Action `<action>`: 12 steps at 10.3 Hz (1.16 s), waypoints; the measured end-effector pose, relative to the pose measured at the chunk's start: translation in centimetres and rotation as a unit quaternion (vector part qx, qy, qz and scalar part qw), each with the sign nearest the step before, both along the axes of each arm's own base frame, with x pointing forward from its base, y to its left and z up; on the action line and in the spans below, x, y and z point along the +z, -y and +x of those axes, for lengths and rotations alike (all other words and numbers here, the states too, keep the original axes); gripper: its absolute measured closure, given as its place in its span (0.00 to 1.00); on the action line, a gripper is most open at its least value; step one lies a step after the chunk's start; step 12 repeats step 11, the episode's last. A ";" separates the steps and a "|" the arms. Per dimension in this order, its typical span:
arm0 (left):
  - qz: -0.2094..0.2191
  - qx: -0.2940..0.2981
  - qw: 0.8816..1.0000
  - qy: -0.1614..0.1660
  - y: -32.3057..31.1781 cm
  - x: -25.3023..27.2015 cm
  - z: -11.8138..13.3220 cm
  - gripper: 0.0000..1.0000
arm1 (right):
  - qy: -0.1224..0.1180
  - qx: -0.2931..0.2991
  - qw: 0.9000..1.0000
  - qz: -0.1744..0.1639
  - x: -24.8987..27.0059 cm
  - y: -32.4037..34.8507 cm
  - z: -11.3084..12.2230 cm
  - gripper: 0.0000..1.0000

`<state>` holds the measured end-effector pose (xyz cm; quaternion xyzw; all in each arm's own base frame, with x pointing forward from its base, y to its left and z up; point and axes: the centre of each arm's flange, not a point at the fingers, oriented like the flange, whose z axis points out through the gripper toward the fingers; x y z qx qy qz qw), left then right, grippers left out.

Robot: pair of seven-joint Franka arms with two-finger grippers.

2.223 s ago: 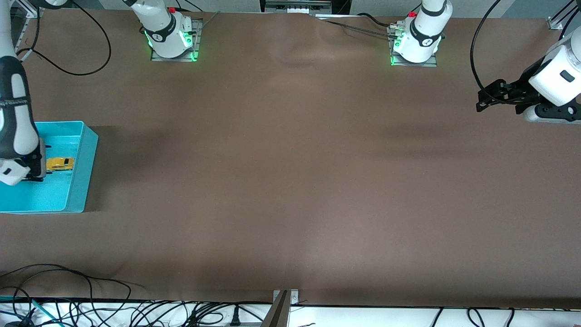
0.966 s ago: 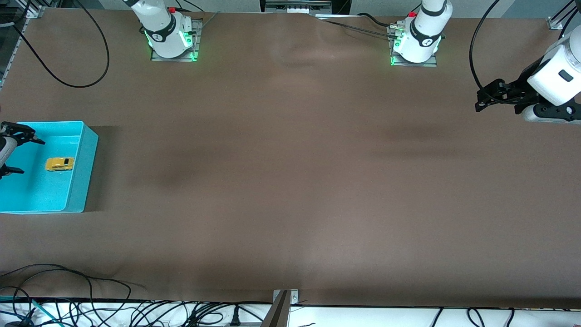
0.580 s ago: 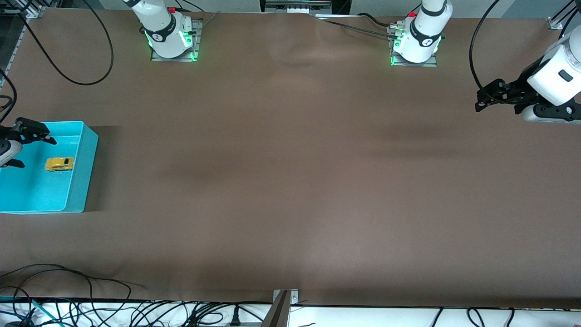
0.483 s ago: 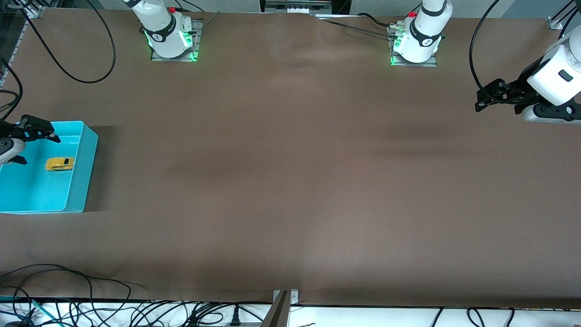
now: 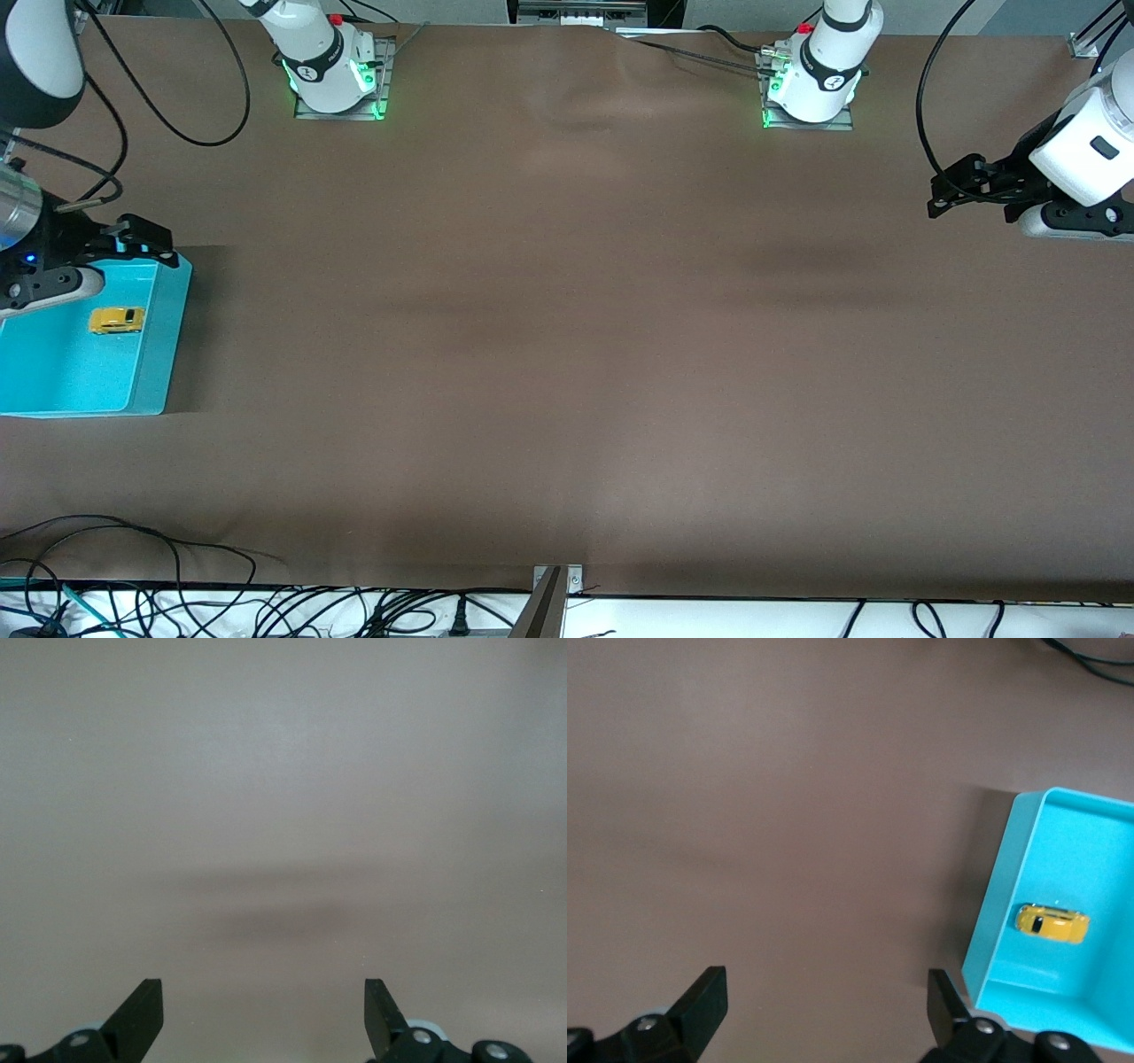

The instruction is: Wind up and store yellow beetle car

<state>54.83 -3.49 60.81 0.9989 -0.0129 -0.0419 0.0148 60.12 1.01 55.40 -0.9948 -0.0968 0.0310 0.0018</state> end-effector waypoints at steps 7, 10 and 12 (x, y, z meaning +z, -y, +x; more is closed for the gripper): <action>0.000 0.000 1.000 0.000 0.0 0.0 0.0 0.00 | 0.018 -0.060 0.998 -0.011 3.3 -2.0 -4.4 0.00; 0.000 0.000 1.000 0.000 0.0 0.0 0.0 0.00 | 0.018 -0.060 0.998 -0.012 3.3 -2.0 -4.4 0.00; 0.000 0.000 1.000 0.000 0.0 0.0 0.0 0.00 | 0.018 -0.060 0.998 -0.012 3.3 -2.0 -4.4 0.00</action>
